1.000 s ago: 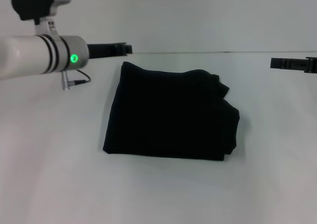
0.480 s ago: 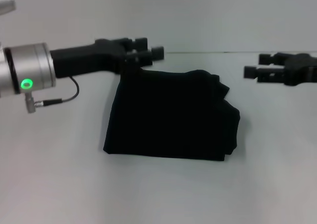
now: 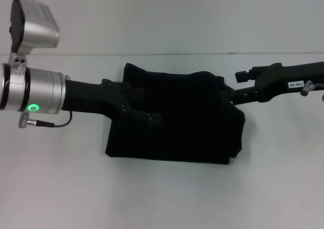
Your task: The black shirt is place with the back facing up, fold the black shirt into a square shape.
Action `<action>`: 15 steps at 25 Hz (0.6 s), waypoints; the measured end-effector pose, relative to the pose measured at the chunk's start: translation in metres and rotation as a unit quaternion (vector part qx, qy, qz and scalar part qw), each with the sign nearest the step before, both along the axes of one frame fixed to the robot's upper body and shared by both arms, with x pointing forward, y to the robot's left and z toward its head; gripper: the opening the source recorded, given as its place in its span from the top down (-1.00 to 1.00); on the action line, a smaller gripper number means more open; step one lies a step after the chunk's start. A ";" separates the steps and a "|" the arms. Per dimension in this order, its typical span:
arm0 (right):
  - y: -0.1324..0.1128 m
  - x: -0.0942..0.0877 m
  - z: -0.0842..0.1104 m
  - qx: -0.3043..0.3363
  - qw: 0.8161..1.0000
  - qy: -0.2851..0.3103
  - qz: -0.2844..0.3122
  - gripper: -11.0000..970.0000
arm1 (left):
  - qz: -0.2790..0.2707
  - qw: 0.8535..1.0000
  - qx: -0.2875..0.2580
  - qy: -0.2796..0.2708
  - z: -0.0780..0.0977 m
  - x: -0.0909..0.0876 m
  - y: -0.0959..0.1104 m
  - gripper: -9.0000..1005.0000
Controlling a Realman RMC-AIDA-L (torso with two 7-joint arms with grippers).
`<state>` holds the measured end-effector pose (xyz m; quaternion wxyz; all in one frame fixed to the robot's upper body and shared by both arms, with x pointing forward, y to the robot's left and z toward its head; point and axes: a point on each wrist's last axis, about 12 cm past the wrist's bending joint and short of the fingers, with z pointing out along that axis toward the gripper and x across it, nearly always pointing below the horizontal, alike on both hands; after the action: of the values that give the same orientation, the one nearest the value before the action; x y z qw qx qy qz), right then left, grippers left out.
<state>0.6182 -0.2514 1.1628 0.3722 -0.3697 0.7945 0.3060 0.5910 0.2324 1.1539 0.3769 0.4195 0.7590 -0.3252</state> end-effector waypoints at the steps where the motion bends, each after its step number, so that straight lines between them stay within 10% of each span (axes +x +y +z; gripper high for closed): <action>1: 0.001 0.001 0.001 -0.002 1.000 0.003 0.000 -0.91 | 0.006 1.000 0.010 -0.001 0.000 0.003 0.000 -0.78; 15: -0.001 -0.002 -0.002 -0.010 0.999 0.034 -0.006 -0.91 | 0.010 1.000 0.024 0.002 -0.004 0.002 0.003 -0.83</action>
<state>0.6165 -0.2525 1.1608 0.3435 -0.3576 0.8118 0.3083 0.5933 0.2351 1.1496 0.3681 0.4199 0.7719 -0.3038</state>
